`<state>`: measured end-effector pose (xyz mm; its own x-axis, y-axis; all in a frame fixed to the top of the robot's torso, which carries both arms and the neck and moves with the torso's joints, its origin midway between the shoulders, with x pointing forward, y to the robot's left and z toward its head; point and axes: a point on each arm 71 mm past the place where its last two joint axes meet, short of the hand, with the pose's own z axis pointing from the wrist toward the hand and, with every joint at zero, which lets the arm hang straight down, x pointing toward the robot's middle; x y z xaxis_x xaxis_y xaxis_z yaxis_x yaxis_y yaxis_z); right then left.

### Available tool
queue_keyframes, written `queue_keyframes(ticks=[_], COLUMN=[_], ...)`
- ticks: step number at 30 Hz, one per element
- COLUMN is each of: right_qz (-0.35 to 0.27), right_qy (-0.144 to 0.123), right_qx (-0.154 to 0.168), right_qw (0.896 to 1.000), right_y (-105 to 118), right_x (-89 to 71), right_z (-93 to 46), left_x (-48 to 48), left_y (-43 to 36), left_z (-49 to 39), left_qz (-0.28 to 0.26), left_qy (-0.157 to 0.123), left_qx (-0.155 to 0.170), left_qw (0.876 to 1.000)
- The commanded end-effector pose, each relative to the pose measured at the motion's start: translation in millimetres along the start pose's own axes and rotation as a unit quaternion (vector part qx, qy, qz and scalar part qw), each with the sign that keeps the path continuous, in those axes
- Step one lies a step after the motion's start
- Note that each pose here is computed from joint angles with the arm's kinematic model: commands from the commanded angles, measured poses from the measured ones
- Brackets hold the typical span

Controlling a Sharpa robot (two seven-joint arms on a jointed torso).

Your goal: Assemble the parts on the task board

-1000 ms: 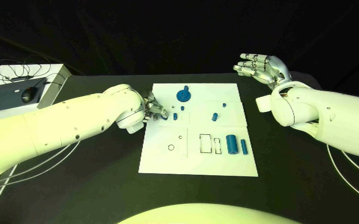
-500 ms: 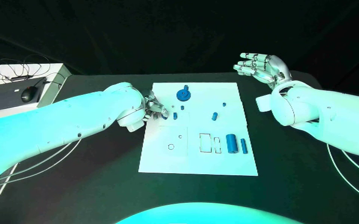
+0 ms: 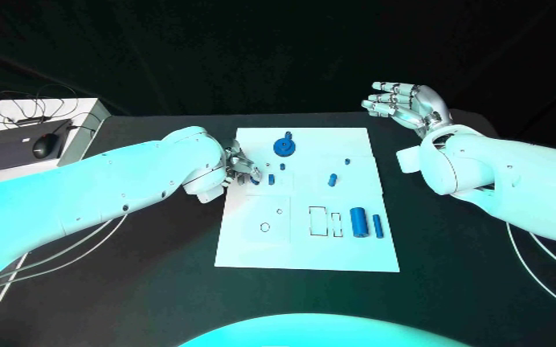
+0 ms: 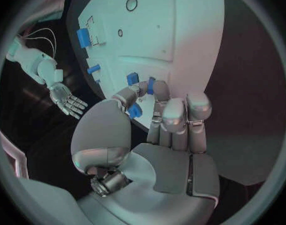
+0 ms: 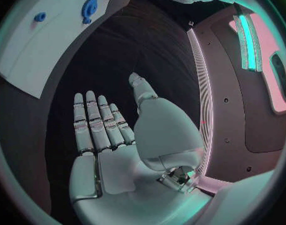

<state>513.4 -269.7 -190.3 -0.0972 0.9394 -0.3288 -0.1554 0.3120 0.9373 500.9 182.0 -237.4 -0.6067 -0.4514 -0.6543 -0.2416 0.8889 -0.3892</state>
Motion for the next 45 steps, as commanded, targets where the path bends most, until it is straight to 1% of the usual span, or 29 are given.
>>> queue_keyframes(ticks=[1, 7, 33, 45], right_qz=[-0.001, -0.001, -0.001, -0.001], right_qy=[0.008, 0.008, 0.008, 0.008], right_qx=[-0.008, -0.008, -0.007, -0.007], right_qw=[1.000, 1.000, 1.000, 1.000], right_y=[1.3, 1.3, 0.9, 1.0], right_x=[1.1, 1.0, 0.0, 0.1], right_z=[-0.1, -0.1, -0.4, -0.6], left_x=[11.0, 10.9, 6.0, 5.0], left_y=[-2.0, -2.2, 5.5, 6.1], left_z=[1.2, 1.0, -1.4, -0.8], left_qz=[0.013, 0.015, 0.023, 0.024], left_qy=[0.024, 0.022, 0.009, 0.005], left_qx=[0.001, 0.001, -0.003, -0.004], left_qw=[1.000, 1.000, 1.000, 1.000])
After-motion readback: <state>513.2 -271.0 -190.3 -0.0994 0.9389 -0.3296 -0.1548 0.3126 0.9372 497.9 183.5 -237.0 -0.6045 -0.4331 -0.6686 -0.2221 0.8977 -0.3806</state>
